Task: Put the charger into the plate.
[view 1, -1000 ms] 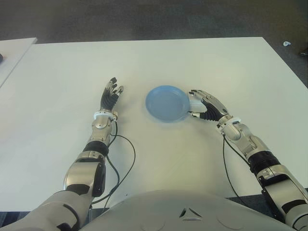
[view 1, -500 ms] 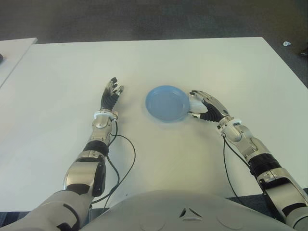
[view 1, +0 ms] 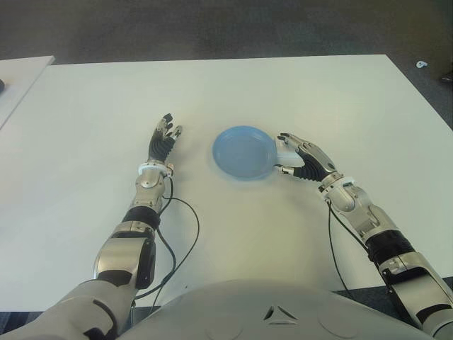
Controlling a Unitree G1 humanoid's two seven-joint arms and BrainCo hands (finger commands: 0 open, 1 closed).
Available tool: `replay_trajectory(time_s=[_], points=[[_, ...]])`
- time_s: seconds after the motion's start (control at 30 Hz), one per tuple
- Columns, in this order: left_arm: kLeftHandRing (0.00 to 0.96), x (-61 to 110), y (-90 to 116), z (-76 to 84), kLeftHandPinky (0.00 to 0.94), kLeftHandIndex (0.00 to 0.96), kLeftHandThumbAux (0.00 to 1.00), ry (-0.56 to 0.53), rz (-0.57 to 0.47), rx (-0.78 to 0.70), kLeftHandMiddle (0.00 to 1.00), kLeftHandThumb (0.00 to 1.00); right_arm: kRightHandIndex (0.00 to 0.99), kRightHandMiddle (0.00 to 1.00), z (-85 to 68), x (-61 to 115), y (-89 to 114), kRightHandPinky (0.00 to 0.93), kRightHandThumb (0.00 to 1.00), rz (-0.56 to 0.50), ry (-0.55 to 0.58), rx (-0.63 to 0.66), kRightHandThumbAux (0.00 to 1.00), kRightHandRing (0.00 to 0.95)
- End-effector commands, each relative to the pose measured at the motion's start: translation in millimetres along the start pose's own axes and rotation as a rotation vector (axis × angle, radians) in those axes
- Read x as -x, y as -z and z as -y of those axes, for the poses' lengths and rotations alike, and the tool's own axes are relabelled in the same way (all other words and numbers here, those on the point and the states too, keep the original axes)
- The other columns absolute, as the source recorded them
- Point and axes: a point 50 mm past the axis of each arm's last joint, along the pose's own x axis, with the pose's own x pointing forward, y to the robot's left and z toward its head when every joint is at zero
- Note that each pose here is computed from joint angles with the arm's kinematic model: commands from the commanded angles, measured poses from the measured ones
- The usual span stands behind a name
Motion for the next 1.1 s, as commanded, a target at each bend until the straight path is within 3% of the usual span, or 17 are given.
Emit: replay_trajectory(time_s=[0.03, 0.23, 0.53, 0.8, 1.1], points=[[0.008, 6.8, 17, 10.5, 0.0, 0.0, 0.511, 0.052, -0.1, 0.001, 0.037, 0.0, 0.0, 0.0, -32.1, 25.8, 0, 0.236, 0.0, -0.039, -0.158, -0.041, 0.359, 0.187], [0.008, 6.7, 17, 9.8, 0.0, 0.0, 0.512, 0.052, -0.103, -0.002, 0.038, 0.0, 0.0, 0.0, -35.7, 41.5, -11, 0.111, 0.0, -0.007, -0.165, -0.058, 0.371, 0.108], [0.013, 6.5, 18, 8.7, 0.004, 0.0, 0.517, 0.049, -0.108, -0.005, 0.041, 0.0, 0.0, 0.0, -39.0, 52.0, -19, 0.19, 0.0, 0.005, -0.165, -0.088, 0.393, 0.127], [0.017, 6.4, 17, 8.3, 0.003, 0.0, 0.517, 0.047, -0.107, -0.01, 0.044, 0.0, 0.0, 0.0, -42.3, 57.7, -21, 0.35, 0.0, 0.003, -0.174, -0.103, 0.379, 0.237], [0.027, 6.3, 18, 7.6, 0.013, 0.0, 0.517, 0.045, -0.108, -0.011, 0.053, 0.0, 0.0, 0.002, -43.9, 65.2, -23, 0.367, 0.0, -0.009, -0.18, -0.121, 0.378, 0.336]])
